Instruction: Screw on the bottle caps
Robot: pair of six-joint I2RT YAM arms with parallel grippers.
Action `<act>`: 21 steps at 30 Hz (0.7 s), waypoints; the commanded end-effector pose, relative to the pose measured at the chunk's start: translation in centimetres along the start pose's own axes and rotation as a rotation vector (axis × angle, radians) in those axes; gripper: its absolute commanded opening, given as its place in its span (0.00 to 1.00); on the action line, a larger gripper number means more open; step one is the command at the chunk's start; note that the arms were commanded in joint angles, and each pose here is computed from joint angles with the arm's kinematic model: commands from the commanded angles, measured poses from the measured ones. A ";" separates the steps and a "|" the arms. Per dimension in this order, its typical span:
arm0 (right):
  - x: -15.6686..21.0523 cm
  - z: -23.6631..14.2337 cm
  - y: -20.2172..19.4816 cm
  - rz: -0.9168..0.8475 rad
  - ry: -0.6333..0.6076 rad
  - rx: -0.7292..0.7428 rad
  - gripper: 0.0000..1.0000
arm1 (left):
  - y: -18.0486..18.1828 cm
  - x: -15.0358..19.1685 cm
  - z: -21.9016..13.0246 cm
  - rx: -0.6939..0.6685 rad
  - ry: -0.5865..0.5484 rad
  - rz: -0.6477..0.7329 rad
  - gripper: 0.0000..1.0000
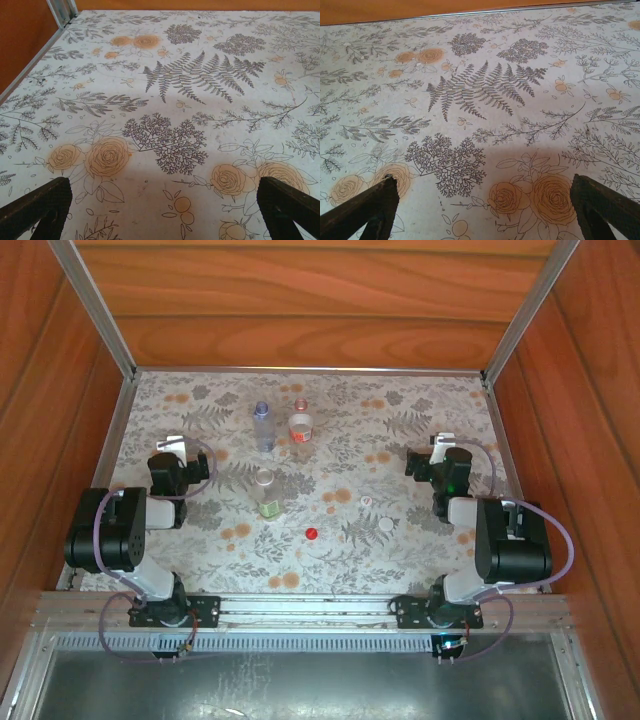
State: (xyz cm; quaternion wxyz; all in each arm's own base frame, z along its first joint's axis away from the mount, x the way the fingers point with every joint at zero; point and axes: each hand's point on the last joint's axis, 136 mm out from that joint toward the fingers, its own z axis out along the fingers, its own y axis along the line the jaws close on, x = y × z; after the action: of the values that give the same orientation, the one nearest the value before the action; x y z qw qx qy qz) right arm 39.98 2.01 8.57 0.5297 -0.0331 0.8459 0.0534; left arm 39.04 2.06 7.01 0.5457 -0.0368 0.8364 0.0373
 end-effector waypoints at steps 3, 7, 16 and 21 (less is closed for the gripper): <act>-0.6 0.3 0.5 -0.016 -0.012 -0.022 0.94 | -0.2 -1.4 0.1 0.013 -0.037 -0.002 1.00; -0.7 0.3 0.5 -0.015 -0.013 -0.023 0.94 | -0.2 -1.5 0.1 0.012 -0.039 -0.003 1.00; -0.6 0.3 0.5 -0.015 -0.013 -0.022 1.00 | -0.2 -1.5 0.1 0.013 -0.038 -0.002 1.00; -0.6 0.3 0.6 -0.016 -0.013 -0.022 1.00 | -0.1 -1.4 0.1 0.011 -0.037 -0.003 1.00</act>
State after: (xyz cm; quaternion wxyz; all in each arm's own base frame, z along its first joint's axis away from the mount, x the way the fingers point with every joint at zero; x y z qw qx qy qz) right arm 39.98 2.01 8.56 0.5296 -0.0342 0.8459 0.0527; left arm 39.04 2.06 7.01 0.5457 -0.0368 0.8364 0.0373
